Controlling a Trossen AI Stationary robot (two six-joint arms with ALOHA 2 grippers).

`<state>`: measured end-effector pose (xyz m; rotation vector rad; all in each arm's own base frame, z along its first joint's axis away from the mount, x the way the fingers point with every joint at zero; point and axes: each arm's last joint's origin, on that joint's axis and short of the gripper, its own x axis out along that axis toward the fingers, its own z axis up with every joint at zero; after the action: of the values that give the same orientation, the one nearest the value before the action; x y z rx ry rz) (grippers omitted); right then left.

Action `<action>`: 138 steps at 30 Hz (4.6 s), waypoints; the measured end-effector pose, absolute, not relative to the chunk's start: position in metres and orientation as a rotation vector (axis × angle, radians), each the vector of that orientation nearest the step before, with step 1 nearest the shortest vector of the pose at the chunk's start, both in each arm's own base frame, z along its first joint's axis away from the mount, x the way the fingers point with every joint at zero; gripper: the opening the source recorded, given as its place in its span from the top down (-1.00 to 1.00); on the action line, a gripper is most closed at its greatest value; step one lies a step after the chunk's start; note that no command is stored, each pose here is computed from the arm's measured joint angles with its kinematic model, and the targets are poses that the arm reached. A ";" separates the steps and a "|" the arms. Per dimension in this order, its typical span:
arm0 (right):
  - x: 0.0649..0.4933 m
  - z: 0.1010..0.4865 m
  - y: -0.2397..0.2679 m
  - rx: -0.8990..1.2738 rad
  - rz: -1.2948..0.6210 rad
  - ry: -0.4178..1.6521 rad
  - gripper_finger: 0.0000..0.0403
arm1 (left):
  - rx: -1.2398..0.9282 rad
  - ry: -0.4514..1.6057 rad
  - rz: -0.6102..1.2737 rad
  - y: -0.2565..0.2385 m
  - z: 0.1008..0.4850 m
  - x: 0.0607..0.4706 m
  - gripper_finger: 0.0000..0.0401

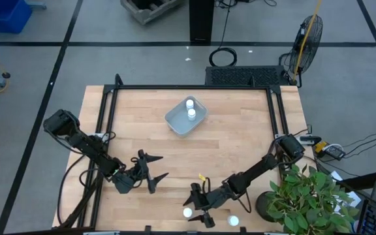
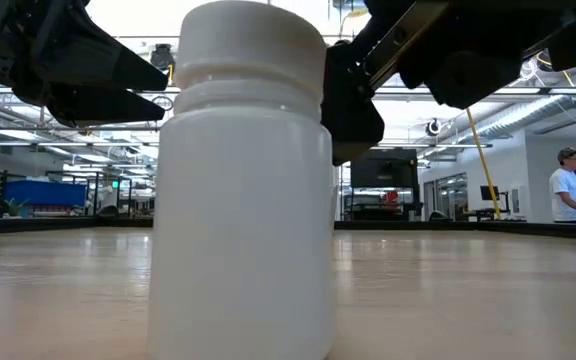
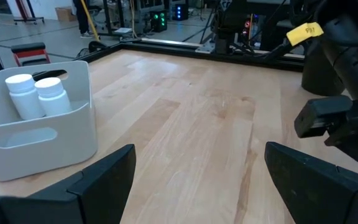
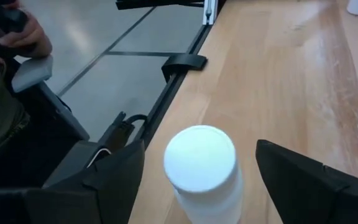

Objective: Pick and place pill bottles into a basket
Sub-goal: Put the bottom right white medicine bottle into the gray bin, then put the right white medicine bottle into the gray bin

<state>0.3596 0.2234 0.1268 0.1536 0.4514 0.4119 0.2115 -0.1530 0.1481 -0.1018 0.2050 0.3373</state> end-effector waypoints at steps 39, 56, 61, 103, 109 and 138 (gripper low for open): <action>0.377 0.131 0.204 0.086 0.420 0.482 0.27 | -0.094 0.224 0.315 -0.153 0.147 0.211 -0.81; 0.383 0.214 0.102 -0.159 0.116 0.455 0.27 | -0.091 0.226 0.313 -0.153 0.147 0.211 -0.81; 0.387 0.228 0.061 -0.197 -0.009 0.422 0.27 | -0.086 0.226 0.313 -0.153 0.147 0.211 -0.81; 0.327 0.154 -0.101 0.049 -0.466 0.391 0.27 | -0.090 0.238 0.298 -0.153 0.146 0.212 -0.81; 0.319 0.146 -0.104 0.071 -0.483 0.409 0.27 | -0.090 0.238 0.298 -0.153 0.146 0.212 -0.81; 0.318 0.148 -0.110 0.101 -0.458 0.372 0.06 | -0.094 0.238 0.296 -0.153 0.146 0.212 -0.81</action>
<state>0.3184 -0.1102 0.1482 0.1009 0.3723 -0.4581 0.2121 -0.1527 0.1459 -0.0936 0.2378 0.2963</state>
